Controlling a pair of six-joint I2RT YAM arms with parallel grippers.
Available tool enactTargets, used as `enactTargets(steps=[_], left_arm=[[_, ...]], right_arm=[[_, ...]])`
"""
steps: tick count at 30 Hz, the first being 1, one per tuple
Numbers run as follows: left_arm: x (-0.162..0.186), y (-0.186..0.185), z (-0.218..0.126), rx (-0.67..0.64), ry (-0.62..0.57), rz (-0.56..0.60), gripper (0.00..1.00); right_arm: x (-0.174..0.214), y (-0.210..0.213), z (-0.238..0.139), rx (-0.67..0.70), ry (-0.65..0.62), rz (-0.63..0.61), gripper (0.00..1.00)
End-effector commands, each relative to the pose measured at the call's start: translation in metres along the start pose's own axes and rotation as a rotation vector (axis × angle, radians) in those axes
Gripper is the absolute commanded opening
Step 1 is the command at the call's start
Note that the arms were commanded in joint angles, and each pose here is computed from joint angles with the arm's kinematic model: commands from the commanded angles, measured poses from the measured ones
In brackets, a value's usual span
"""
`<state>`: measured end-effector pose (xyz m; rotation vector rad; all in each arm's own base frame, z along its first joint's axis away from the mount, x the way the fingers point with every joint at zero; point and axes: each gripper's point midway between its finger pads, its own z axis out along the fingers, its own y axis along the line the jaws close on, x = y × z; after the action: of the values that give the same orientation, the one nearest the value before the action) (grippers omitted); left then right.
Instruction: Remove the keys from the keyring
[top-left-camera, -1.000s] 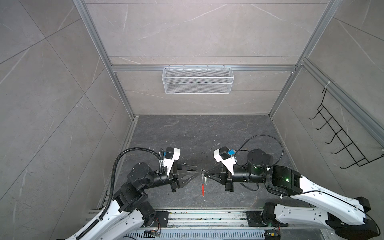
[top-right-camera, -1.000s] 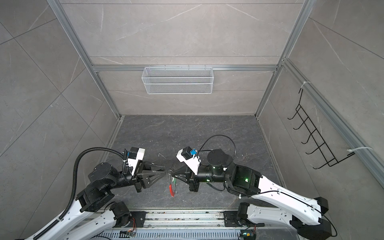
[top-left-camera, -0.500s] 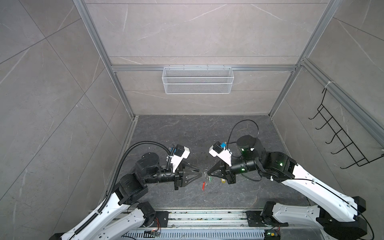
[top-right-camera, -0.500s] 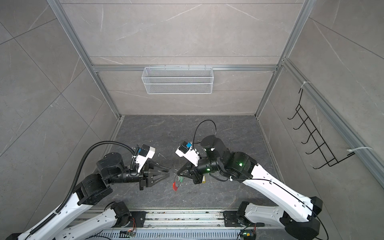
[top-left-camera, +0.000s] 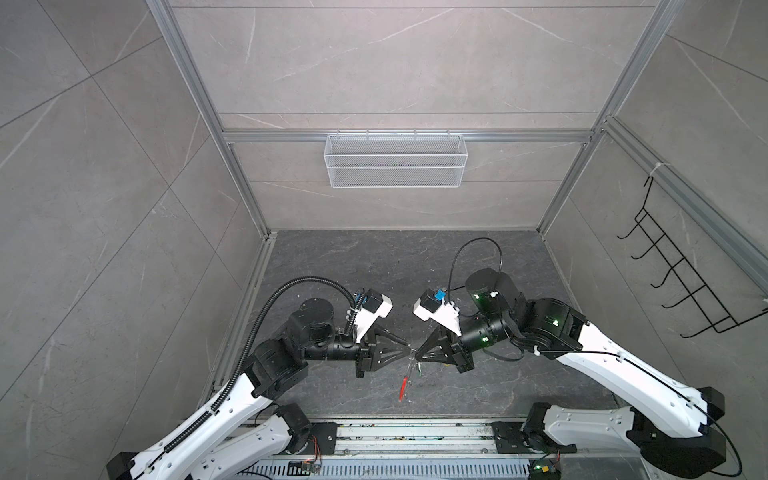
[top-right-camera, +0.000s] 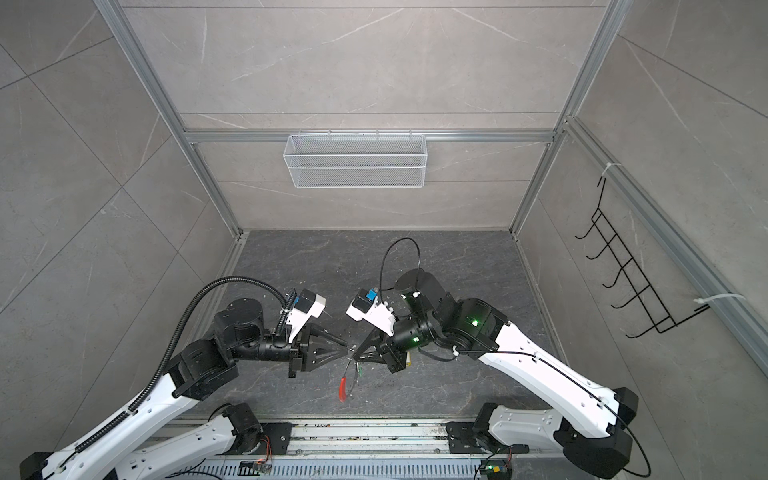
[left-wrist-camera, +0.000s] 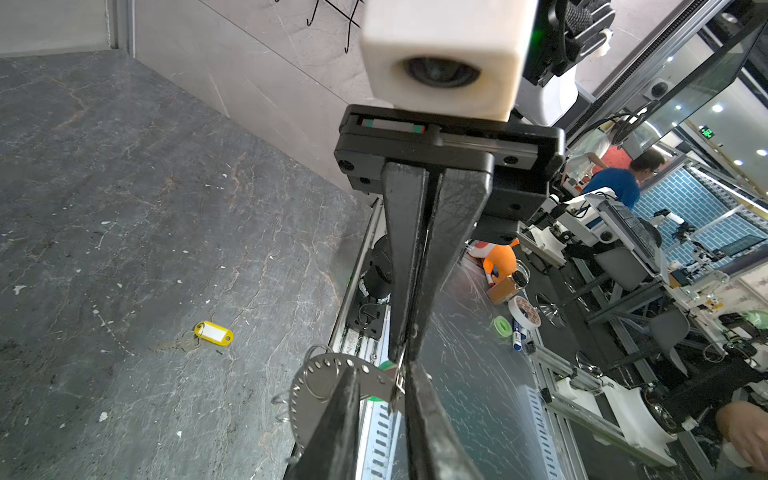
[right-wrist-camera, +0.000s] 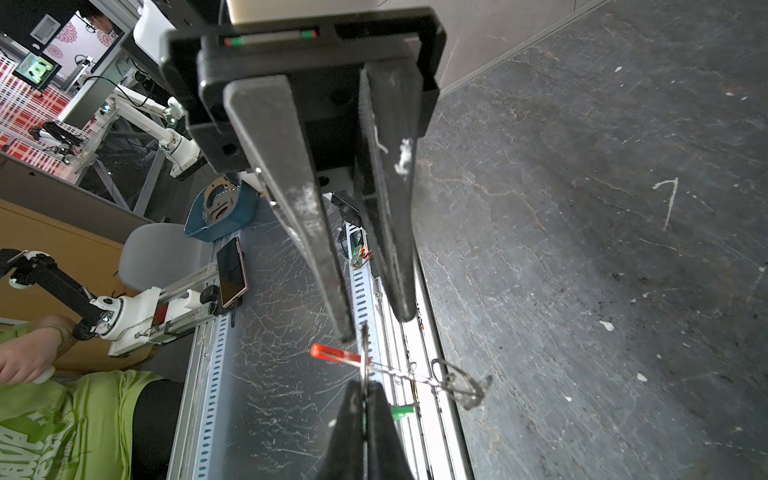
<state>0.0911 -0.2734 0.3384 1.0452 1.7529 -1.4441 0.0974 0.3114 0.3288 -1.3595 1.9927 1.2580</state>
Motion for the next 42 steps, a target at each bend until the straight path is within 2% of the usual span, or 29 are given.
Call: enactTargets(steps=[1, 8, 16, 20, 33, 42], left_arm=[[-0.016, -0.018, -0.004, 0.073, -0.042, 0.054, 0.21], [-0.016, -0.022, -0.003, 0.099, -0.052, 0.047, 0.12], [-0.013, -0.019, -0.003, 0.093, -0.043, 0.034, 0.13], [-0.011, -0.016, -0.002, 0.075, -0.037, 0.029, 0.17], [-0.012, -0.016, 0.000, 0.086, -0.038, 0.026, 0.17], [-0.016, -0.017, -0.001, 0.080, -0.057, 0.035, 0.00]], right_arm=[[-0.009, 0.004, -0.005, -0.006, -0.018, -0.022, 0.00], [-0.012, -0.001, -0.002, 0.009, -0.023, -0.015, 0.00], [-0.016, -0.004, -0.004, 0.033, -0.033, -0.021, 0.00], [-0.018, -0.003, -0.006, 0.037, -0.041, -0.027, 0.00], [-0.027, -0.004, -0.007, 0.047, -0.075, -0.035, 0.00], [-0.030, -0.003, -0.007, 0.040, -0.097, -0.036, 0.00]])
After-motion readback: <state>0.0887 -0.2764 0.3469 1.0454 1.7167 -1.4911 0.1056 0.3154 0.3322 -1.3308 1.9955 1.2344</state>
